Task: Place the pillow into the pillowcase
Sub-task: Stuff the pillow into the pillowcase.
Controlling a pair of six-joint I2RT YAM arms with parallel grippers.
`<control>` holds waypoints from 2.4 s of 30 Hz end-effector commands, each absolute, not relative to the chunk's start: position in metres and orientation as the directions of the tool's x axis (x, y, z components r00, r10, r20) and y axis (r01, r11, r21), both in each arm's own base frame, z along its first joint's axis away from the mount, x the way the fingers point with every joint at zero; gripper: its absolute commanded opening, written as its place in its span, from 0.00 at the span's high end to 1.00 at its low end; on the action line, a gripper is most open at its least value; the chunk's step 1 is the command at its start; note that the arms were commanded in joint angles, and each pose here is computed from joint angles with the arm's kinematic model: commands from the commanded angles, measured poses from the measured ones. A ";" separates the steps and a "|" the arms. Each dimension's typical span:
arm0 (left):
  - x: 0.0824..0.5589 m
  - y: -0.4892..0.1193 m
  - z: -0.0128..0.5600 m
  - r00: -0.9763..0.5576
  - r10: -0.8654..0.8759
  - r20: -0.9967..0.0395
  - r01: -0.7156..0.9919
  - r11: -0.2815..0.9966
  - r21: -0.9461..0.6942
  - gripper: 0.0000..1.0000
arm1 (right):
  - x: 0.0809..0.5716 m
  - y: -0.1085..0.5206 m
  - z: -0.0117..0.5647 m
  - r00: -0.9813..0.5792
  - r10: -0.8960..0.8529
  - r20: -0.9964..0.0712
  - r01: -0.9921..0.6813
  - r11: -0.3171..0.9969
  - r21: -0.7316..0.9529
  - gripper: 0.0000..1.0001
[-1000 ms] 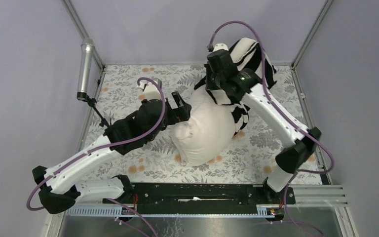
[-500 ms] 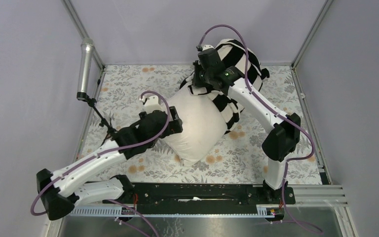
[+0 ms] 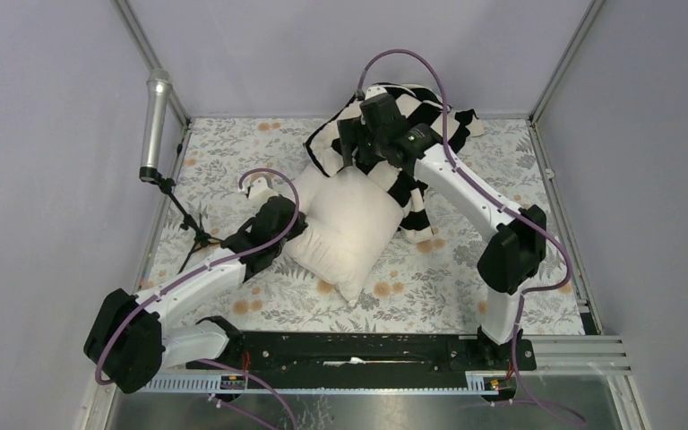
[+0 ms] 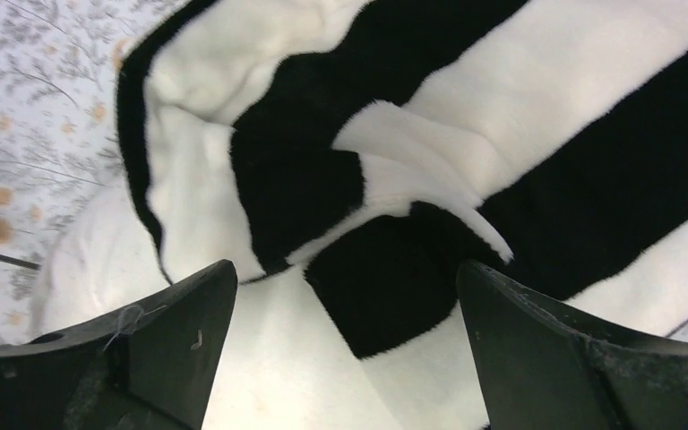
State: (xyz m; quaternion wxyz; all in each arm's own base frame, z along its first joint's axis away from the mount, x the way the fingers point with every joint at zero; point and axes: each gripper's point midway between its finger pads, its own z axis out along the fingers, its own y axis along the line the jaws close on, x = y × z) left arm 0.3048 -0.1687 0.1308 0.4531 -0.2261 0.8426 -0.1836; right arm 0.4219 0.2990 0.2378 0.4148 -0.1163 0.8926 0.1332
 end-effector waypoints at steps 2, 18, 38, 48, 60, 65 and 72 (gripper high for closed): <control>0.285 -0.180 0.099 -0.588 -0.542 -0.600 -0.212 0.820 -0.532 1.00 | 0.418 0.284 0.265 -0.474 -0.202 -0.857 -0.383 0.924 -0.006 0.06; 0.290 -0.177 0.102 -0.596 -0.543 -0.592 -0.206 0.815 -0.541 1.00 | 0.444 0.275 0.243 -0.259 -0.494 -0.830 -0.242 0.865 -0.439 0.35; 0.331 -0.181 0.172 -0.456 -0.701 -0.549 -0.196 0.680 -0.706 1.00 | 0.249 0.437 0.248 -0.480 -0.323 -0.816 -0.709 0.690 0.144 1.00; 0.333 -0.185 0.179 -0.447 -0.719 -0.533 -0.172 0.654 -0.737 1.00 | 0.298 0.354 0.239 -0.544 -0.231 -0.807 -0.530 0.840 0.117 0.40; 0.349 -0.173 0.186 -0.515 -0.604 -0.608 -0.144 0.760 -0.634 1.00 | 0.295 0.197 0.212 -0.514 -0.064 -0.855 -0.201 0.978 0.047 0.00; 0.357 -0.169 0.183 -0.556 -0.582 -0.593 -0.139 0.769 -0.625 1.00 | 0.293 0.214 0.184 -0.521 -0.065 -0.851 -0.273 0.957 0.094 0.00; 0.374 -0.169 0.208 -0.601 -0.503 -0.621 -0.050 0.799 -0.599 0.90 | 0.328 0.214 0.179 -0.505 -0.077 -0.860 -0.191 0.981 0.024 0.00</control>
